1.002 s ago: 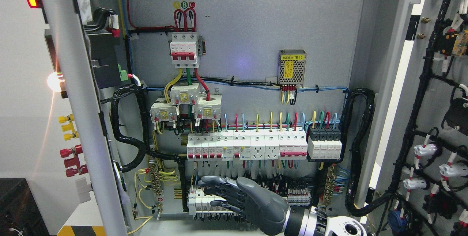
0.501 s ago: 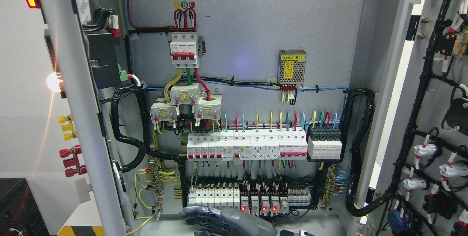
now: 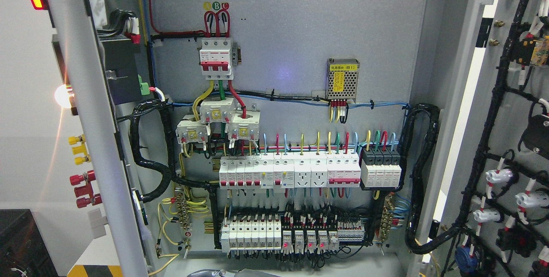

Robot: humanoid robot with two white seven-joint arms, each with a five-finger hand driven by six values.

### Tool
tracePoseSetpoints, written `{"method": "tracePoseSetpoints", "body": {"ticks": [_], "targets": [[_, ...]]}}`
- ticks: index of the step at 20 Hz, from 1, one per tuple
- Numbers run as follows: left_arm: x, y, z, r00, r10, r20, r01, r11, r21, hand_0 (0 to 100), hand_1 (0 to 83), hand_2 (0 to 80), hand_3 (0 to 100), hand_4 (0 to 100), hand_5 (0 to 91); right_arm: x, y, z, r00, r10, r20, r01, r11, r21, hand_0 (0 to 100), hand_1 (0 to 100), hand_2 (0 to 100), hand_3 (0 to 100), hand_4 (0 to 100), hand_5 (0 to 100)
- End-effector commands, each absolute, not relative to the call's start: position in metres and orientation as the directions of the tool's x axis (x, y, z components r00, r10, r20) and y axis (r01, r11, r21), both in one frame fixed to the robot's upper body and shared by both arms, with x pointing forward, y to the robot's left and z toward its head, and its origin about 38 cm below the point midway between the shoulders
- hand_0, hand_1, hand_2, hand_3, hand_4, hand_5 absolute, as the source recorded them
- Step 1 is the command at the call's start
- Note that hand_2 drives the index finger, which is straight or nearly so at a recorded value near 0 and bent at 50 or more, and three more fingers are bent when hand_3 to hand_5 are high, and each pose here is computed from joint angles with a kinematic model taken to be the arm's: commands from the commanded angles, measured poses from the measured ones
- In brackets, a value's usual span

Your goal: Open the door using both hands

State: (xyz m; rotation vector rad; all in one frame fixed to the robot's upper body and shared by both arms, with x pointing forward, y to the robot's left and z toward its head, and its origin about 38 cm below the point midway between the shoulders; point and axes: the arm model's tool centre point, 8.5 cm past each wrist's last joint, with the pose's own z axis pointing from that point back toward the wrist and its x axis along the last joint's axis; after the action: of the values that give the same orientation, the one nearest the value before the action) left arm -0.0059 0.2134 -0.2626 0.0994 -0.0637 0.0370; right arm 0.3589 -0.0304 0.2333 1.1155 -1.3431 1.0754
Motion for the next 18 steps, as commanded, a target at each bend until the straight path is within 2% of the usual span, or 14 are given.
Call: {"method": "tracePoseSetpoints", "body": {"ticks": [1, 13, 18], "targets": [[-0.012, 0.213, -0.262, 0.998, 0.035, 0.058, -0.040, 0.994, 0.098, 0, 0.0, 0.0, 0, 0, 0.0, 0.338, 0.010, 0.245, -0.009, -0.117, 0.993, -0.997, 0.078, 0.000, 19, 0, 0, 0, 0, 0], [-0.002, 0.213, -0.263, 0.997, 0.029, 0.077, -0.037, 0.995, 0.098, 0, 0.0, 0.0, 0, 0, 0.0, 0.329, 0.037, 0.250, 0.042, -0.149, 0.988, -0.998, 0.039, 0.048, 19, 0, 0, 0, 0, 0], [0.018, 0.221, -0.264, 0.988, 0.034, 0.150, -0.052, 0.992, 0.114, 0, 0.0, 0.0, 0, 0, 0.0, 0.326, 0.047, 0.253, 0.060, -0.176, 0.983, -0.998, 0.023, 0.065, 19, 0, 0, 0, 0, 0]]}}
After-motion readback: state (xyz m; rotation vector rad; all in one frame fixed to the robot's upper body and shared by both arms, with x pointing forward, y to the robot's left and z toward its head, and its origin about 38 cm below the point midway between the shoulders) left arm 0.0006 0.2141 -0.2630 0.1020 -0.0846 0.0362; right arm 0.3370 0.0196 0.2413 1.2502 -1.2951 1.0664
